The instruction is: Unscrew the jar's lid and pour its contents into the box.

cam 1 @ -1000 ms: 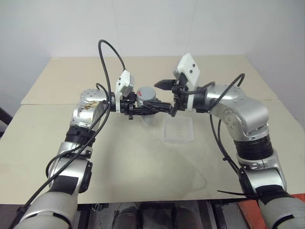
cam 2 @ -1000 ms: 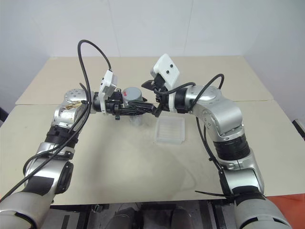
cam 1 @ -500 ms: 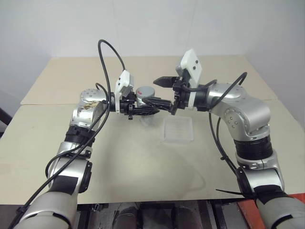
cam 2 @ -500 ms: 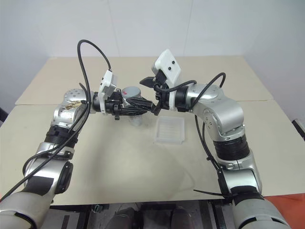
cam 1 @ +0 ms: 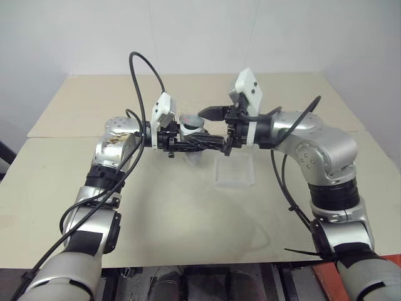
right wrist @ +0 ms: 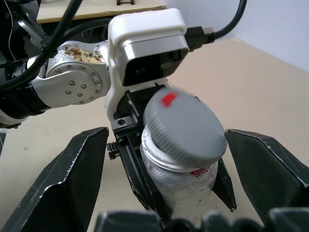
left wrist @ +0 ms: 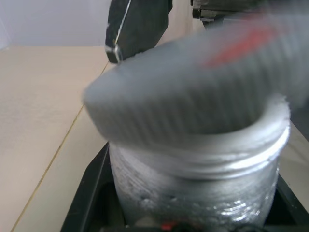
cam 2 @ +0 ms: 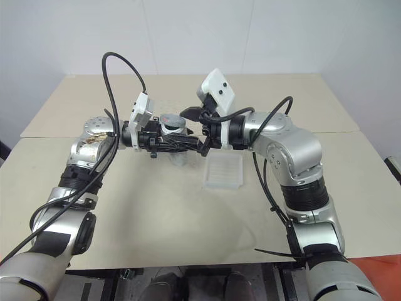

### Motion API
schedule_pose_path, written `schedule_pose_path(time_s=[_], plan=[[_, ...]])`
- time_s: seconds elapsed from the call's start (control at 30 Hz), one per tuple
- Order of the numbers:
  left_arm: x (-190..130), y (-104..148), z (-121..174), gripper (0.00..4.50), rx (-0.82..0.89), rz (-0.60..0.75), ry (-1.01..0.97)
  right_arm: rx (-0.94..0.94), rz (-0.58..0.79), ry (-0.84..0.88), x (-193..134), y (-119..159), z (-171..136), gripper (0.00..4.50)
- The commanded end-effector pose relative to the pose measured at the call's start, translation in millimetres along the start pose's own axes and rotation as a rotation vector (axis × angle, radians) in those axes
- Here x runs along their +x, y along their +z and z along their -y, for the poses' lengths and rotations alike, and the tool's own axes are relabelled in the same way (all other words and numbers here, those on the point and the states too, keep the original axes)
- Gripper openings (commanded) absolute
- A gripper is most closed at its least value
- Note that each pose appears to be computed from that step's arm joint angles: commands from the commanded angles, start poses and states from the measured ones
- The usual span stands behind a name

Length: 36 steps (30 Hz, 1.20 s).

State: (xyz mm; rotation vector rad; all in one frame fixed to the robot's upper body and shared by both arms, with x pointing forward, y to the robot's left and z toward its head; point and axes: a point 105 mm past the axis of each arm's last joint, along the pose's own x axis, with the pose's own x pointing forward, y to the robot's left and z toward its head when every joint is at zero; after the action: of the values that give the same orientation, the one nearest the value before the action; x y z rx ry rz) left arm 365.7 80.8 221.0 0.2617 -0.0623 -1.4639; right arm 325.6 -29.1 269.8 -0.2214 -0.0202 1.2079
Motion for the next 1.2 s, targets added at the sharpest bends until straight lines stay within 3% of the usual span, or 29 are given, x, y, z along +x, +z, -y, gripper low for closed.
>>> schedule_pose_path(time_s=[0.03, 1.2], plan=[[-1, 19, -3, 2.05, 0.080, 0.021, -0.001, -0.029, 0.051, -0.005, -5, 19, 1, 4.47], [-3, 18, -2, 2.05, 0.091, 0.016, 0.001, -0.008, 0.054, -0.023, 4, 19, 10, 4.47]])
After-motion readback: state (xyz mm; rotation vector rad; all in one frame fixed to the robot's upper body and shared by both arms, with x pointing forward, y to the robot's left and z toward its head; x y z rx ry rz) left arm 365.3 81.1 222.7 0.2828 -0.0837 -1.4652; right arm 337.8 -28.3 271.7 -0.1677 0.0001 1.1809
